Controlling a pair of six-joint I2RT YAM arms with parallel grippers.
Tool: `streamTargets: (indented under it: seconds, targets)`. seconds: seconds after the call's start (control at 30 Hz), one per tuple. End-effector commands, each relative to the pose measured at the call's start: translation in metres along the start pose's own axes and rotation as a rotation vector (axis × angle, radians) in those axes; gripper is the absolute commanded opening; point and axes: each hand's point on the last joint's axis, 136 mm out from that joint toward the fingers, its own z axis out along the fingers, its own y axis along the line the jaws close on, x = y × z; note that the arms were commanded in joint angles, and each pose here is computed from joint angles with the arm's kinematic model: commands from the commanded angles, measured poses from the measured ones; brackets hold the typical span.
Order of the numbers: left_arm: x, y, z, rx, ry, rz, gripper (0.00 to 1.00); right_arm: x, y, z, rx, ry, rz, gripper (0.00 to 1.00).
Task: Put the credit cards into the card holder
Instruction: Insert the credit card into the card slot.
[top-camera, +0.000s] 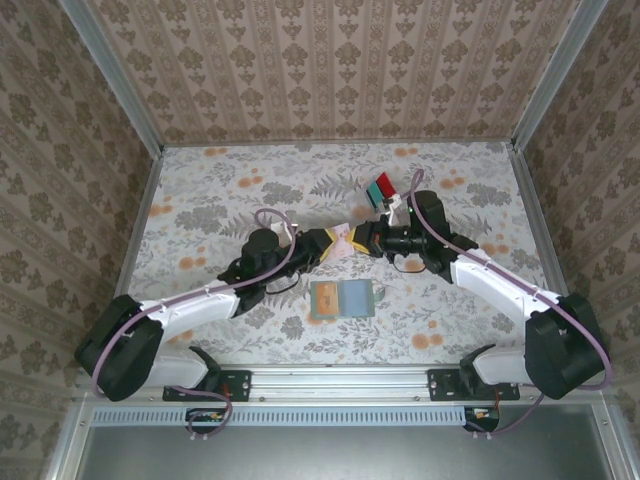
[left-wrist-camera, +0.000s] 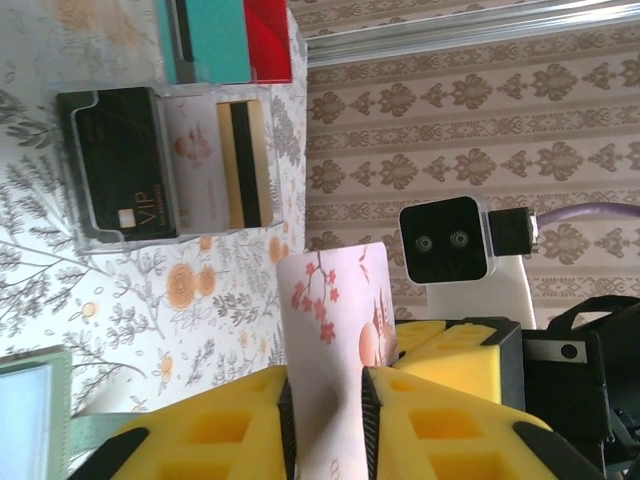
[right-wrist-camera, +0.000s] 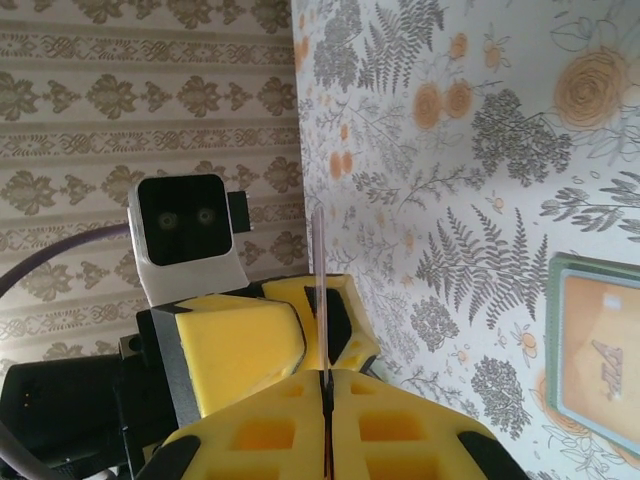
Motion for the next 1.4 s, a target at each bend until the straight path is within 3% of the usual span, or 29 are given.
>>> streamTargets:
  seconds: [0.0,0.23,0.33,0.5,0.63,0.8,1.03,1.37]
  targets:
    - [0.0,-0.018,-0.009,0.056,-0.015,0.03,0.23,-0.004,-0.003,-0.003,0.005,-0.034,0.024,0.08]
    - [0.001,-0.015,-0.008,0.021,-0.007,0.057,0.0,-0.002,-0.007,-0.002,0.009,-0.026,0.032,0.13]
    - [0.003,-0.006,-0.008,-0.017,0.002,0.073,0.0,0.001,-0.021,-0.007,0.079,-0.035,0.017,0.28]
    - [0.016,0.038,-0.019,-0.239,0.041,0.164,0.0,0.014,-0.072,-0.024,0.347,-0.03,-0.077,0.34]
    - [0.036,0.074,-0.028,-0.364,0.086,0.243,0.0,0.036,-0.113,-0.027,0.514,0.047,-0.136,0.29]
    - [0.053,0.101,-0.027,-0.419,0.106,0.291,0.0,0.055,-0.132,-0.01,0.531,0.118,-0.156,0.2]
    - [0.06,0.114,-0.017,-0.449,0.127,0.342,0.0,0.065,-0.16,0.006,0.626,0.195,-0.174,0.15]
    - [0.062,0.135,-0.023,-0.476,0.107,0.33,0.0,0.063,-0.198,-0.003,0.77,0.185,-0.181,0.14]
